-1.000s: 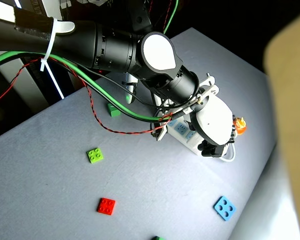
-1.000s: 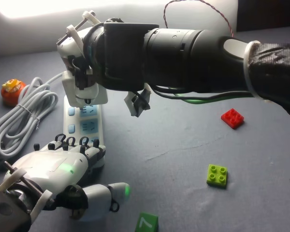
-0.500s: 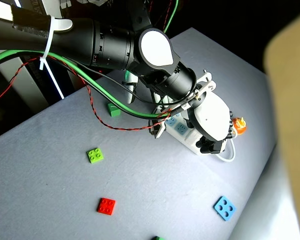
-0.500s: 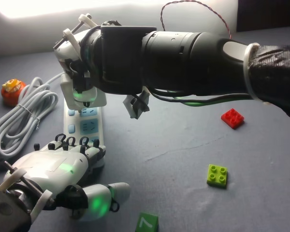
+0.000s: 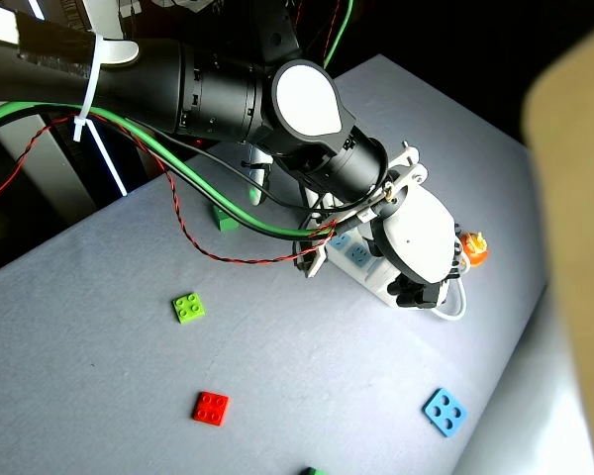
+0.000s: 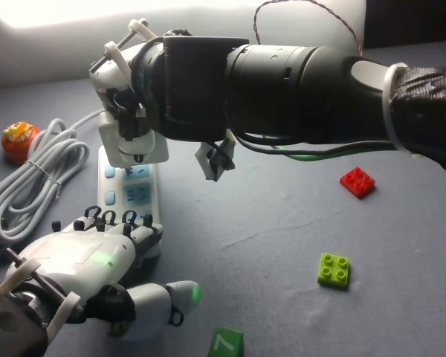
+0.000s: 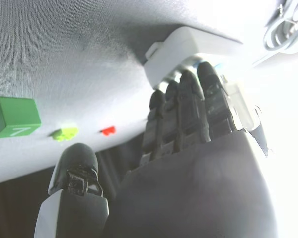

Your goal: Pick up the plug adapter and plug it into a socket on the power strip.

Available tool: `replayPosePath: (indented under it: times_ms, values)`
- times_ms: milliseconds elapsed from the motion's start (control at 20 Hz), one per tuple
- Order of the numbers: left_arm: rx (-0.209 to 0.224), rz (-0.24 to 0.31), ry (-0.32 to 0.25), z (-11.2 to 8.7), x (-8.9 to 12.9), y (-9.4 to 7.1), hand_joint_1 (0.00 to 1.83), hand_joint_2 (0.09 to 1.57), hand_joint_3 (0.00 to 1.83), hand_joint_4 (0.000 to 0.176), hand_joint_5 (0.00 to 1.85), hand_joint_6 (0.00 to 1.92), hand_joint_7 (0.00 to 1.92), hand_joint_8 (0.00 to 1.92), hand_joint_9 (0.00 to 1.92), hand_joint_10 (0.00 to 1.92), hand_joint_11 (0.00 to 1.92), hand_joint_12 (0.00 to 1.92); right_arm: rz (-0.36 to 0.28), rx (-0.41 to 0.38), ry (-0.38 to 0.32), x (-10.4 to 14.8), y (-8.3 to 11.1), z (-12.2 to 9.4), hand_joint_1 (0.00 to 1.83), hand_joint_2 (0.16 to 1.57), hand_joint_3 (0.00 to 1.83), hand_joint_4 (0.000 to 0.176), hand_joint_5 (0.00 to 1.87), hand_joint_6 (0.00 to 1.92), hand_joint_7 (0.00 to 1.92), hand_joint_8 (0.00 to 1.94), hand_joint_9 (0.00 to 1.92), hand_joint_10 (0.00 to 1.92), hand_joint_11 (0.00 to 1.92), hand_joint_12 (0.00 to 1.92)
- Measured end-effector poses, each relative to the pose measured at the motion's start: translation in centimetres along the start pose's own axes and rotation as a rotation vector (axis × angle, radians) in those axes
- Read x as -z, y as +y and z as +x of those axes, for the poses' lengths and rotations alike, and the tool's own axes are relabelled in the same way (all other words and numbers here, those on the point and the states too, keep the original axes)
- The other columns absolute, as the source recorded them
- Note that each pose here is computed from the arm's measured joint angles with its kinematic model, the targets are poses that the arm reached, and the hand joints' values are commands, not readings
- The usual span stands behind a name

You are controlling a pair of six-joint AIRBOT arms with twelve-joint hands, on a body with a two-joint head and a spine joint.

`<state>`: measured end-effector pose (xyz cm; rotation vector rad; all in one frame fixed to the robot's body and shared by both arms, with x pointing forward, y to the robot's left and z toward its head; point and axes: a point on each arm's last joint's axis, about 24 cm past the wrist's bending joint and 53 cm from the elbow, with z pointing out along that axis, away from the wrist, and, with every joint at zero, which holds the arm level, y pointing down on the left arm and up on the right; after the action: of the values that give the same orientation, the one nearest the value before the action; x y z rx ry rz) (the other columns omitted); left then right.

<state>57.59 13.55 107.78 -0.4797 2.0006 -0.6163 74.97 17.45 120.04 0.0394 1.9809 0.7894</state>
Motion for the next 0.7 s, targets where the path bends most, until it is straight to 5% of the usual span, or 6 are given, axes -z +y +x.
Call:
replayPosePath:
  times_ms: [700]
  values:
    - [0.0,0.0,-0.002,-0.04,0.0,0.01,0.0,1.25,0.0,0.0,0.17,0.0,0.27,0.0,0.27,0.0,0.0,0.46,0.015,0.014,0.001,-0.6,0.47,0.46,1.22,1.14,0.0,0.0,0.88,1.04,1.02,1.05,1.1,0.39,0.68,1.08]
